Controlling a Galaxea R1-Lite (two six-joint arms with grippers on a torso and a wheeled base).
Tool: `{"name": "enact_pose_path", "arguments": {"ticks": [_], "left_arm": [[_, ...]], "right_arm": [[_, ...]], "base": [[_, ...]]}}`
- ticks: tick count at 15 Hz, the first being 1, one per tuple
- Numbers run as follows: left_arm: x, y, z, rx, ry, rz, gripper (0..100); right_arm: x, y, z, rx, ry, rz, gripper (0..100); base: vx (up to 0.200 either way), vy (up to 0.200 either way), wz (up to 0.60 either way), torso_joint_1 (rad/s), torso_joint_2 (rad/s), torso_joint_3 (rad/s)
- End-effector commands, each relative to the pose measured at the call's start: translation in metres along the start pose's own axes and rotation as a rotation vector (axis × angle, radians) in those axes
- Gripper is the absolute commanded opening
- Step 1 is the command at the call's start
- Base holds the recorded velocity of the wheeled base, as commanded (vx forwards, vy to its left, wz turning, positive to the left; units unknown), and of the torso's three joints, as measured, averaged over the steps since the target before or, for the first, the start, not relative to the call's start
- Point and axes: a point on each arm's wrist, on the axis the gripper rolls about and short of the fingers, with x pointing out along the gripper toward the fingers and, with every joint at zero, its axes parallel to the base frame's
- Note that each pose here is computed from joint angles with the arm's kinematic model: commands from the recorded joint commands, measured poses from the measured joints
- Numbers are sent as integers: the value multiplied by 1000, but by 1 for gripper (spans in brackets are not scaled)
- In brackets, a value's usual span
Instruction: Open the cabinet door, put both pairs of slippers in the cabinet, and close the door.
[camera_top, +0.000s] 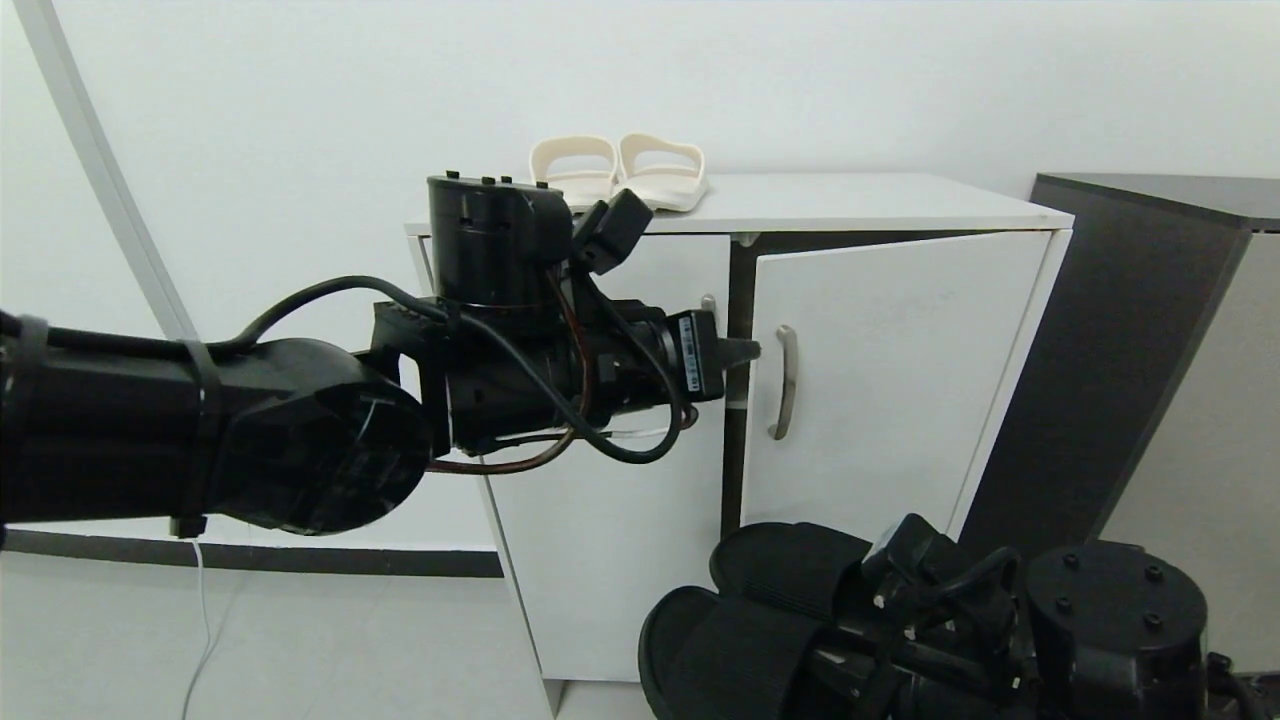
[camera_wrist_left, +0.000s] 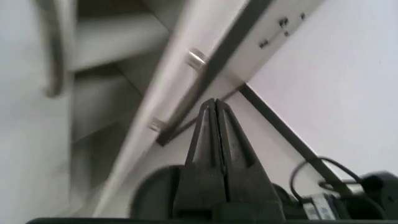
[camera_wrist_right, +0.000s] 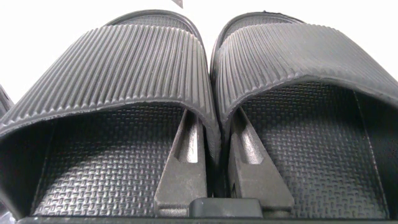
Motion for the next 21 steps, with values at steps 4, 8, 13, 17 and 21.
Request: {"name": "enact_pose_path", "arguments": {"ticks": [4,8,13,17,21], "left_arm": [[19,37,3,-36,-38,61,0],[48,53,3,-59,-42,71,0],[62,57,0,-68,-34,66,0],[65,57,-3,-70,-25,65,0],[71,42,-14,-63,6,32,0]], "right_arm": [[0,1,0,0,1,2,0],[-1,5,-1,-6,1,18,0],[1,5,-2,-7,9,18,0],[1,6,-3,-9,15,23,0],[2,8,-3,-13,17,33,0]], "base": [[0,0,0,0,0,0],[0,0,0,0,0,0],[0,0,0,0,0,0],[-150,0,0,3,2,-2],[-200,0,0,2,4,5]]}}
